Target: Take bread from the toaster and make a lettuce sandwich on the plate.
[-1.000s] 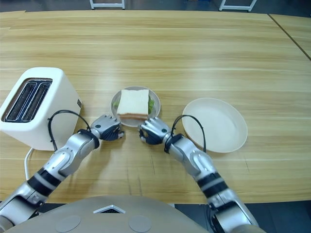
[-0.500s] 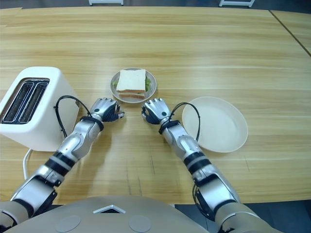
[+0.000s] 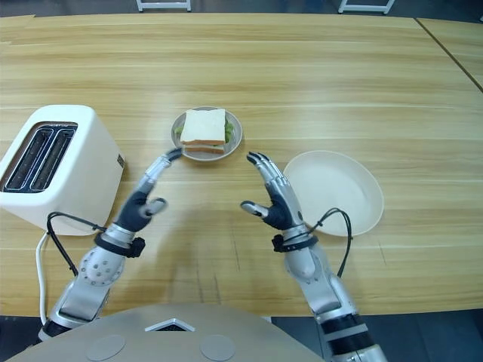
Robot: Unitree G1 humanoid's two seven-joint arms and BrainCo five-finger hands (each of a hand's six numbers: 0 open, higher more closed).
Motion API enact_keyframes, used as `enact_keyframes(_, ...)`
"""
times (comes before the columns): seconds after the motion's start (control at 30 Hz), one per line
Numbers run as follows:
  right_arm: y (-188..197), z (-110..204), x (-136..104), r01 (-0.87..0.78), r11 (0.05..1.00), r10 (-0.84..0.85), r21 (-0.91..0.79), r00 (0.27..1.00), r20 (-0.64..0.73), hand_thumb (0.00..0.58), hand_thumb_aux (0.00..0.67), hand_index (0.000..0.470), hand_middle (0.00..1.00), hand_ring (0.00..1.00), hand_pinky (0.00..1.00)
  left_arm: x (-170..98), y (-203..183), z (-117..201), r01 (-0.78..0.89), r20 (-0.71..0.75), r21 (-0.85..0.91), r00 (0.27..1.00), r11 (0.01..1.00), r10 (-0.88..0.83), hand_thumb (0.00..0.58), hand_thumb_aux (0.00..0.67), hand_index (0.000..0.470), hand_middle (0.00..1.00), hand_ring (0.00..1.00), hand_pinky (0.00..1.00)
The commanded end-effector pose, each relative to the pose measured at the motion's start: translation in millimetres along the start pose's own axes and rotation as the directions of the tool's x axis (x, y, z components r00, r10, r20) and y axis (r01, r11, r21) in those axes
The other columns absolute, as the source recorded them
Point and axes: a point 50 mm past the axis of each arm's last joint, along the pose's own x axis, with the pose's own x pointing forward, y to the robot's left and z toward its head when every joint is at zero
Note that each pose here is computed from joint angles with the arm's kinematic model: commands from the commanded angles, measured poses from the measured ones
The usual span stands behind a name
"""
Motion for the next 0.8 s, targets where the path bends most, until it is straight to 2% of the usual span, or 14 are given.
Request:
enact_keyframes(0.03,9.1,9.1,-2.9,0.004,0.987,-0.009,0.158,1.0,0.029,0.0,0.0,0.0,0.0,0.0,0.0,-3.2,3.7,3.6,-0.038,0.041,-0.038,0.998,0.999,0.04,0.0,0.0,0.0,0.0,0.0,0.0)
enact_keyframes(0.13,9.2,13.2,-0.4,0.06,0.97,-0.067,0.236,0.998,0.023,0.0,0.0,0.0,0.0,0.0,0.0,-1.0,4.3,9.0,-0.045,0.076,-0.052,0.996,0.998,0.049,0.0,0.0,0.0,0.0,0.0,0.0)
enact_keyframes(0.37,5.9,30.7,2.8,0.006,0.93,-0.049,0.366,0.993,0.107,0.0,0.0,0.0,0.0,0.0,0.0,1.0,5.5,13.9,-0.069,0.108,-0.057,0.991,0.996,0.075,0.0,0.0,0.0,0.0,0.0,0.0)
enact_keyframes(0.7,6.5,34.7,1.3,-0.049,0.911,-0.003,0.411,0.992,0.124,0.0,0.0,0.0,0.0,0.0,0.0,0.0,4.3,16.1,-0.103,0.103,-0.049,0.989,0.994,0.107,0.0,0.0,0.0,0.0,0.0,0.0)
enact_keyframes(0.8,6.2,35.5,0.8,-0.046,0.907,-0.006,0.418,0.993,0.121,0.0,0.0,0.0,0.0,0.0,0.0,-0.9,2.2,16.7,-0.114,0.092,-0.098,0.988,0.989,0.123,0.0,0.0,0.0,0.0,0.0,0.0)
